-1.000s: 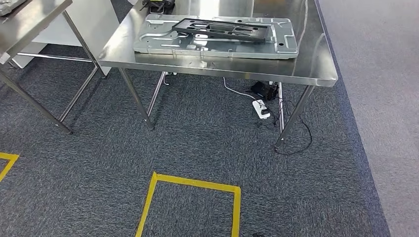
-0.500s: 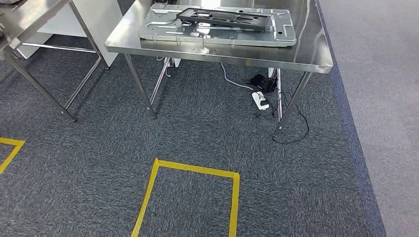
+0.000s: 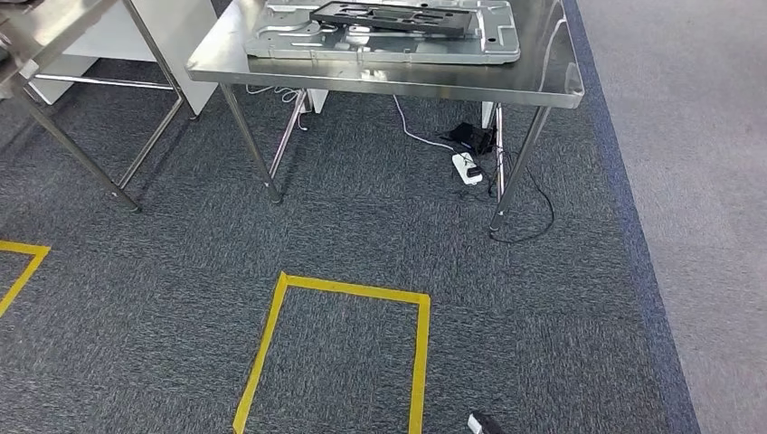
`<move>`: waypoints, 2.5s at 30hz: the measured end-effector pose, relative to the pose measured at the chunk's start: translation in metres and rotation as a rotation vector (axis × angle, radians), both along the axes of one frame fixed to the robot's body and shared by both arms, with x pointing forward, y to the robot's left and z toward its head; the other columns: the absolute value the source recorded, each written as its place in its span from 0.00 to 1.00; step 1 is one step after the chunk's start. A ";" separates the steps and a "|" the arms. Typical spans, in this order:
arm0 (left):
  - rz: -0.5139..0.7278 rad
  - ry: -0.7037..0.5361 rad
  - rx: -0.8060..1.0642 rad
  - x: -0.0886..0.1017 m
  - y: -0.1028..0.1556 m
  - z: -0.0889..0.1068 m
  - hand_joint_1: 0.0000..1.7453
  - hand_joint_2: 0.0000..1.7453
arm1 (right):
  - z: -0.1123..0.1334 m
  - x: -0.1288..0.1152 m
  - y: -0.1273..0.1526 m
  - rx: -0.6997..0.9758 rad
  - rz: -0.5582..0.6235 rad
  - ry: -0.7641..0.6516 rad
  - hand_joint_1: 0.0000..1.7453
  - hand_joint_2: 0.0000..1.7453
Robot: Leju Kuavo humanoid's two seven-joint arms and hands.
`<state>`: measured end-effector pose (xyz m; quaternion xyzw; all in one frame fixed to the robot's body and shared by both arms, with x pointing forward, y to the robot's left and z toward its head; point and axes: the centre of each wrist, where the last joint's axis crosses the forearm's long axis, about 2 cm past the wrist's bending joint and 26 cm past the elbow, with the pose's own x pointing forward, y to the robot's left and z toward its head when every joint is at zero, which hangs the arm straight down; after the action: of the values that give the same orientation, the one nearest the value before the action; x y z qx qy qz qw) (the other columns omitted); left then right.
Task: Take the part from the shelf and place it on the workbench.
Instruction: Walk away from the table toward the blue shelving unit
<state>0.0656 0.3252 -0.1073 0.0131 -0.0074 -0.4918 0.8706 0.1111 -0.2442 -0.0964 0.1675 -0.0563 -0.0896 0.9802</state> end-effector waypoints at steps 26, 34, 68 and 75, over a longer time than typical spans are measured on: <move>-0.035 0.044 0.004 -0.003 0.003 0.000 0.00 0.00 | 0.005 0.019 -0.019 0.035 -0.181 -0.042 0.00 0.00; -0.041 0.038 0.009 0.001 0.006 0.001 0.00 0.00 | 0.005 0.018 -0.020 0.028 -0.148 -0.047 0.00 0.00; -0.078 0.051 0.009 0.000 0.006 0.001 0.00 0.00 | 0.004 0.012 -0.029 0.016 -0.120 -0.045 0.00 0.00; -0.084 0.054 0.010 -0.001 0.006 0.001 0.00 0.00 | 0.004 0.013 -0.030 0.016 -0.111 -0.048 0.00 0.00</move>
<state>0.0650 0.3315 -0.1068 0.0039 0.0179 -0.5280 0.8491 0.1238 -0.2740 -0.0921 0.1738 -0.0884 -0.1402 0.9707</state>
